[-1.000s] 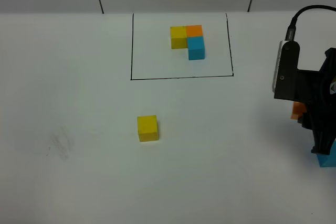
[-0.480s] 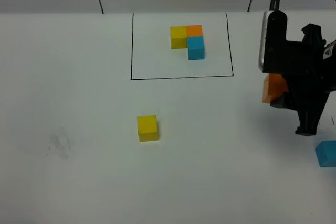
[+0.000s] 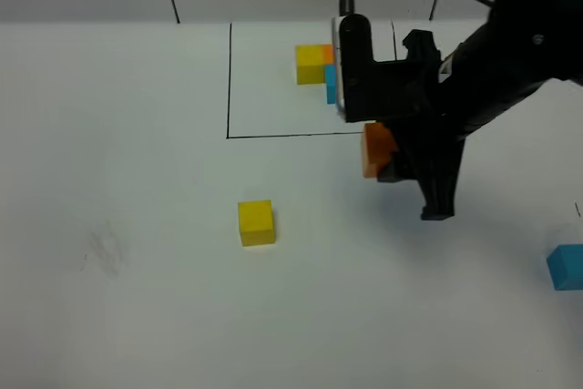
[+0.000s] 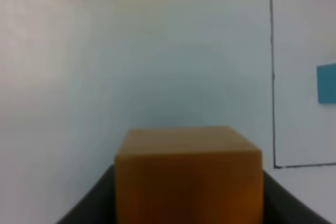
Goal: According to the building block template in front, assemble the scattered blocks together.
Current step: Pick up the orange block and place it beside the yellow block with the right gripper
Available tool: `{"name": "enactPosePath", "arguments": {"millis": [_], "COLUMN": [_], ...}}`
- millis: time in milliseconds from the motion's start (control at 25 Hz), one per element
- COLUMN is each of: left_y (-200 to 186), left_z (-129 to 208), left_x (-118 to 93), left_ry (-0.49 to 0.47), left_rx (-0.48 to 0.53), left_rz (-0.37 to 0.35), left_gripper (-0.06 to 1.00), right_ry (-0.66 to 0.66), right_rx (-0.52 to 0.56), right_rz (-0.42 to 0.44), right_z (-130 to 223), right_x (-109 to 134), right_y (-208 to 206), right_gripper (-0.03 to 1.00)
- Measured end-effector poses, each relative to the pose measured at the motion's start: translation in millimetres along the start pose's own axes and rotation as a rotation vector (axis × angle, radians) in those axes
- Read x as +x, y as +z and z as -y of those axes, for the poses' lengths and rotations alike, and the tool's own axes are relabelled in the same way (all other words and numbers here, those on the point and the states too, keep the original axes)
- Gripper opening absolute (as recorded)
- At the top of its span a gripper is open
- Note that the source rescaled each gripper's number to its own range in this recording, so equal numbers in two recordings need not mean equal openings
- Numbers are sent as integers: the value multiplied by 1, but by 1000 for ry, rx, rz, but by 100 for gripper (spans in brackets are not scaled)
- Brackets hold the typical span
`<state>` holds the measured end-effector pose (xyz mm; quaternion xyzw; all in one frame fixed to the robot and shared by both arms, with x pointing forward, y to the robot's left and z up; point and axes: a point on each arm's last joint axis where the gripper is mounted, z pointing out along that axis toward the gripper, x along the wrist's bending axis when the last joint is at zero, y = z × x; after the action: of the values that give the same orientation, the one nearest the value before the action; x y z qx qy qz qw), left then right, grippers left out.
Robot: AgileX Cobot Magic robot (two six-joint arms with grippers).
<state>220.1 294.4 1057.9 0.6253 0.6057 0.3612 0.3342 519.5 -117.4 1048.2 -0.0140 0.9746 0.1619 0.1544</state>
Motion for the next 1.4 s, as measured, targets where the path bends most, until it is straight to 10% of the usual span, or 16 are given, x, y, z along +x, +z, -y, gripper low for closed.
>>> {"name": "enactPosePath", "arguments": {"millis": [1400], "left_y": [0], "left_z": [0], "left_x": [0], "left_ry": [0], "left_rx": [0], "left_rz": [0], "left_gripper": [0], "right_ry": [45], "right_rx": [40], "right_rz": [-133], "right_z": [-50], "right_x": [0], "right_y": [96], "right_gripper": [47]}}
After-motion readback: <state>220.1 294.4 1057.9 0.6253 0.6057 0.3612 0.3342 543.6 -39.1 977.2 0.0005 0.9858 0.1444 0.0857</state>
